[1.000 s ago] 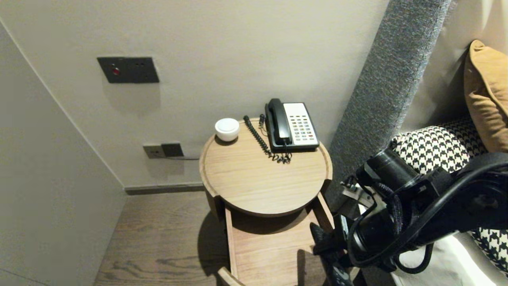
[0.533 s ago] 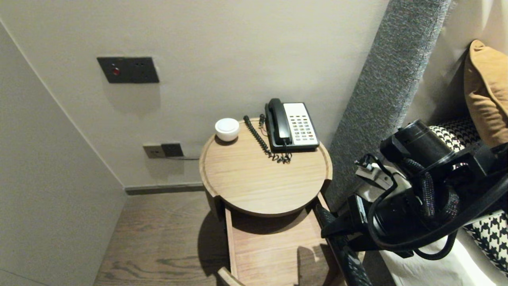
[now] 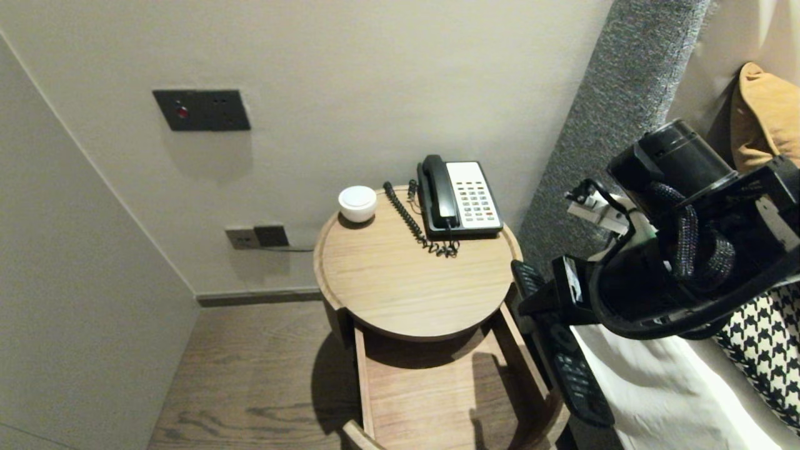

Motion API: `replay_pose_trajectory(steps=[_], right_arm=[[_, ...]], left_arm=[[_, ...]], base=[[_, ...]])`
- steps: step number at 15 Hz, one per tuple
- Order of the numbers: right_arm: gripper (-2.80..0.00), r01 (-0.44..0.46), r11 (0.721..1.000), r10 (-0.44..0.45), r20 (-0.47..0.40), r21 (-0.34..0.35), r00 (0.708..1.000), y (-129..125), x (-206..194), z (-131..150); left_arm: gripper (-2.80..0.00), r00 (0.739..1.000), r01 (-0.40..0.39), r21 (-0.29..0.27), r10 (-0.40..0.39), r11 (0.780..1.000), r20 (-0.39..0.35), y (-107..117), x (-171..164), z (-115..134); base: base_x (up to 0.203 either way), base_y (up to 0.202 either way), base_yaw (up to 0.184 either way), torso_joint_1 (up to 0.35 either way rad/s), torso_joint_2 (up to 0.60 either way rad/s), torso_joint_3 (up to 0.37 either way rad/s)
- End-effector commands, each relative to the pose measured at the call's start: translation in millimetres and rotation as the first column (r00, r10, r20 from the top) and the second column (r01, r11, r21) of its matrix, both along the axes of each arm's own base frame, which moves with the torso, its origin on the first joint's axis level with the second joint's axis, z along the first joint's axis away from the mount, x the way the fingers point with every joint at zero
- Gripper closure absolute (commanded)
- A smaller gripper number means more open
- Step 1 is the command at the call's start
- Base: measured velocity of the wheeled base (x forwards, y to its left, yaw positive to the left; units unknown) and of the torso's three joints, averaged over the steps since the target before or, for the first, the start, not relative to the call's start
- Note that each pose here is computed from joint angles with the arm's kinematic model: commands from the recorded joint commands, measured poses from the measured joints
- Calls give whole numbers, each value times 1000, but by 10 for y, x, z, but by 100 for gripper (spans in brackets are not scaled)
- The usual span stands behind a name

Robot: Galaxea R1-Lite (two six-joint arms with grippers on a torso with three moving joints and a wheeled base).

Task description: Take the remote control out of the drawer one by one and place them on the table

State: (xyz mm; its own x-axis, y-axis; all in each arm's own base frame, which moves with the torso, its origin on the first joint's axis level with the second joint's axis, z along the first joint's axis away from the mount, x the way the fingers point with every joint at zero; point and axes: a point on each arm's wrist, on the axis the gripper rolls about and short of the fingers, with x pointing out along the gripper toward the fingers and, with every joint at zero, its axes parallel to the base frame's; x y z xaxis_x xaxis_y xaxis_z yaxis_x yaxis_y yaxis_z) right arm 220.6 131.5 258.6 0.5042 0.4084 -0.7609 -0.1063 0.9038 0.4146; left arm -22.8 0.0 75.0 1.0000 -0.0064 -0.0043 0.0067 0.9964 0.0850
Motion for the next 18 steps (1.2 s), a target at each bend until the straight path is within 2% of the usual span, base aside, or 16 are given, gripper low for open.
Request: replay_pose_trajectory(steps=[1,4,8,10,13,15,18], right_arm=[[0,-1,997,3,34,-74,999,125,200,-41],[0,-30,990,41,81,-136,996,309,406,-65],[0,-41,989,57,110,-142,992,582,797,-142],[0,-83,986,102,133,-145,986,803,910,-173],[0,-127,977,152,142,-170,978,1137,1034,-338],[0,-156,961,188,125,-226,974,1339,1057,-567],[0,-158,956,196,135,-248,971,1442,1099,-697]], left_arm=[[0,1000,0,1,0,1000,0,0,0,0],[0,1000,0,1,0,1000,0,0,0,0],[0,1000,0,1,0,1000,0,0,0,0],[0,1000,0,1,0,1000,0,0,0,0],[0,1000,0,1,0,1000,0,0,0,0],[0,1000,0,1,0,1000,0,0,0,0],[0,1000,0,1,0,1000,0,0,0,0]], base=[[0,0,0,0,0,0],[0,0,0,0,0,0],[0,0,0,0,0,0],[0,0,0,0,0,0],[0,0,0,0,0,0],[0,0,0,0,0,0],[0,0,0,0,0,0]])
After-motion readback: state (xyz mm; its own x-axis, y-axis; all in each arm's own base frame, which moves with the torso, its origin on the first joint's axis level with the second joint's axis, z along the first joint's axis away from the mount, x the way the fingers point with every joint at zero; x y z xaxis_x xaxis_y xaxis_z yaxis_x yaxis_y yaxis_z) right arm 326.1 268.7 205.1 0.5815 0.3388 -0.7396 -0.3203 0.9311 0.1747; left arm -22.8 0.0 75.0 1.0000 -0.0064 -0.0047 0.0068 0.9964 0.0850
